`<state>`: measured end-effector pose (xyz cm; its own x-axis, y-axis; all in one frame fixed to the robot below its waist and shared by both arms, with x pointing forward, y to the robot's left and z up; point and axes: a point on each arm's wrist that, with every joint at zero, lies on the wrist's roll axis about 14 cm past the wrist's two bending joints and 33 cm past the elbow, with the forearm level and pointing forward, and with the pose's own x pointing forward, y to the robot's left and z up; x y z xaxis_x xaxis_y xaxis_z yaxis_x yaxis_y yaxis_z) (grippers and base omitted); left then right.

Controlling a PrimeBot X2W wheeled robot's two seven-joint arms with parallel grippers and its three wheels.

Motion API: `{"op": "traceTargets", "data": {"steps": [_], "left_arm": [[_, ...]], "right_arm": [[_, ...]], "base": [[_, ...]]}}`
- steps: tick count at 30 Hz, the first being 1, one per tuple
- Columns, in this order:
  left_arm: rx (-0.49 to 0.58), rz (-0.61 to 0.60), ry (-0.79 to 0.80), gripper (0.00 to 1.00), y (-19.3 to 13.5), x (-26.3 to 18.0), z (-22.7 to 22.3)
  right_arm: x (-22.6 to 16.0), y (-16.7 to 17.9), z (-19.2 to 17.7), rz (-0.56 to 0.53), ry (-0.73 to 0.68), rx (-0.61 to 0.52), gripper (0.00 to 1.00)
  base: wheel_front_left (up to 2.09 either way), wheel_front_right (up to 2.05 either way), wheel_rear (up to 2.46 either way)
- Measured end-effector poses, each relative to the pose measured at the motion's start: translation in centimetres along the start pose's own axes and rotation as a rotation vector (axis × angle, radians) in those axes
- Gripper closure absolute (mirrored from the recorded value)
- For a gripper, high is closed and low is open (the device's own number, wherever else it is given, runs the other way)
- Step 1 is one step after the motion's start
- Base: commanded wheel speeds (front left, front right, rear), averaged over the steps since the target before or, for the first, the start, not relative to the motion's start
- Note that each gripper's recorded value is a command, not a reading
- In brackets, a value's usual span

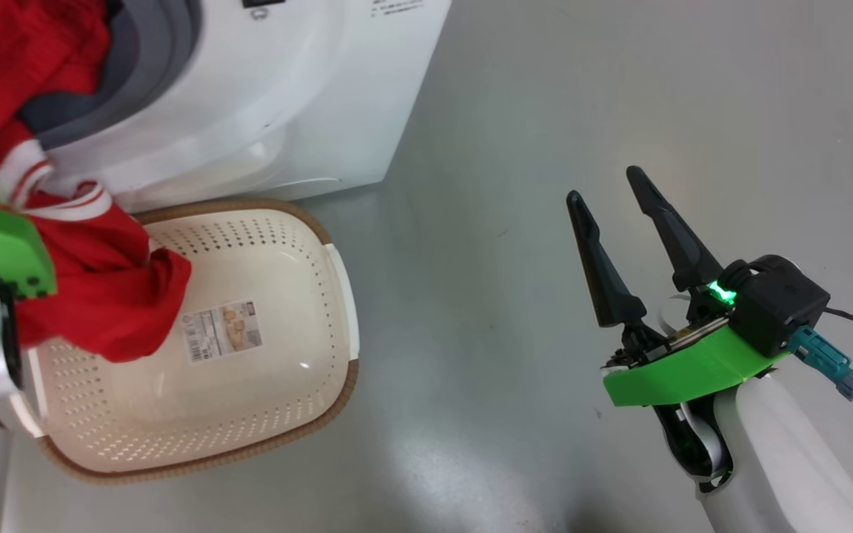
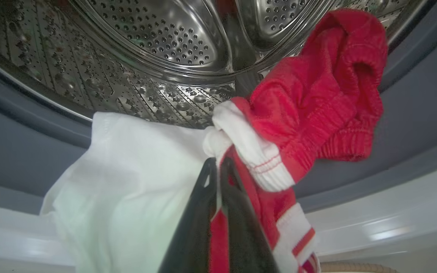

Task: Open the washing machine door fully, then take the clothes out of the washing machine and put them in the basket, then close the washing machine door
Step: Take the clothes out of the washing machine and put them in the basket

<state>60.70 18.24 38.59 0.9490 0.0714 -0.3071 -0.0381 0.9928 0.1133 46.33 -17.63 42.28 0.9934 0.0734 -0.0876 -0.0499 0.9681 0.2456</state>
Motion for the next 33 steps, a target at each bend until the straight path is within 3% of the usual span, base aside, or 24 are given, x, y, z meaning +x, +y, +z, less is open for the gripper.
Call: {"op": "traceTargets", "data": {"steps": [9,19,33], "left_arm": [[-0.02,0.03,-0.155,1.0,0.9,-2.9,2.6],[-0.049,0.02,-0.184,1.0,0.2,-5.9,3.0],[-0.152,-0.046,0.059,1.0,-3.1,-8.8,-4.4]], "right_arm": [[0.3,0.8,0.5,0.023,-0.017,-0.005,0.0],[0.3,1.4,1.2,0.038,-0.034,-0.011,0.0],[0.2,1.4,1.4,0.039,-0.038,-0.01,0.0]], "base": [[0.0,0.0,0.0],[0.0,0.0,0.0],[0.0,0.0,0.0]]}}
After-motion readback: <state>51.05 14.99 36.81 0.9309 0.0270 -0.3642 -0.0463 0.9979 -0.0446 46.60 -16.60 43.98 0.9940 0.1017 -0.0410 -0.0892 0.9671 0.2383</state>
